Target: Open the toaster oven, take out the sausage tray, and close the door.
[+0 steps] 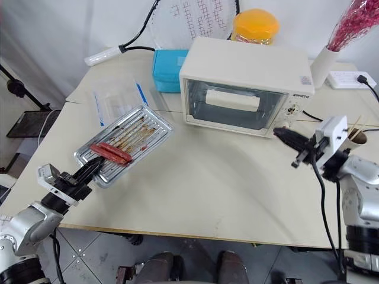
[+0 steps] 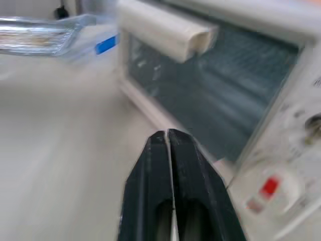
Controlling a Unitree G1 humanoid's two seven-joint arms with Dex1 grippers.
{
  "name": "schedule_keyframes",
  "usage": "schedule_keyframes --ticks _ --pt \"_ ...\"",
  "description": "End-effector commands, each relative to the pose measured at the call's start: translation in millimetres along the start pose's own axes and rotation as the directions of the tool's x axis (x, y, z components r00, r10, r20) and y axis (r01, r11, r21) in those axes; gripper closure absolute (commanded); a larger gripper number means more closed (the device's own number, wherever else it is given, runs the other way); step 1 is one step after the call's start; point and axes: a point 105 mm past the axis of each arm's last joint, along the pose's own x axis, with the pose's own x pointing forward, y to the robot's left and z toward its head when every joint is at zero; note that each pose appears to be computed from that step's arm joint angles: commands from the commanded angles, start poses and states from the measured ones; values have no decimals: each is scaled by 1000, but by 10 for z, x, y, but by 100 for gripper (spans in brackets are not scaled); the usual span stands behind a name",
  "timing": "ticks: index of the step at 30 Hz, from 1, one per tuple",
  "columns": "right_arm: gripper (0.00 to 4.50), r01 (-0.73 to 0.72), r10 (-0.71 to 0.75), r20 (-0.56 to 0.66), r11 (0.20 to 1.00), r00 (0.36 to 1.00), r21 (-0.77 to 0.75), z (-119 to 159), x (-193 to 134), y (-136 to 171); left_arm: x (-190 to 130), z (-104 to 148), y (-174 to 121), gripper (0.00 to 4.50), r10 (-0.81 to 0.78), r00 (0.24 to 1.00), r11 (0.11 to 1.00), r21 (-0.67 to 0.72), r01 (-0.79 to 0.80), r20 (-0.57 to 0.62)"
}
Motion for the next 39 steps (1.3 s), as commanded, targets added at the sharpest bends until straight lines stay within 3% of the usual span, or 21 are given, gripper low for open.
schedule_keyframes --ticks 1,6,9,11,18,24,31,37,39 --pt "334 42 -43 -6 990 999 -136 182 -240 19 178 -218 -97 450 -49 983 999 3 51 -176" --pt "170 73 -91 -111 985 990 -156 71 -588 138 554 -526 -120 450 -34 922 999 3 39 -385" --pt "88 -37 -5 -221 982 975 -183 -28 -705 397 827 -672 -125 450 -15 873 999 26 32 -488" --pt "12 -61 22 -229 984 973 -166 -36 -728 543 955 -768 -111 450 8 835 998 53 26 -550" --pt "5 -26 4 -221 995 975 -93 -80 -784 795 1300 -1135 -45 450 46 721 996 86 19 -692" --pt "5 12 -27 -224 998 974 -65 -144 -831 807 1440 -1428 -13 450 72 631 990 130 46 -772" --pt "0 15 -32 -229 997 973 -74 -161 -833 759 1474 -1396 68 237 124 640 978 201 49 -759" --pt "0 20 -37 -225 997 974 -81 -174 -815 707 1317 -1199 76 67 133 668 971 230 59 -732" --pt "0 14 -32 -224 997 974 -80 -179 -803 698 1210 -1058 88 12 174 687 946 313 82 -706"
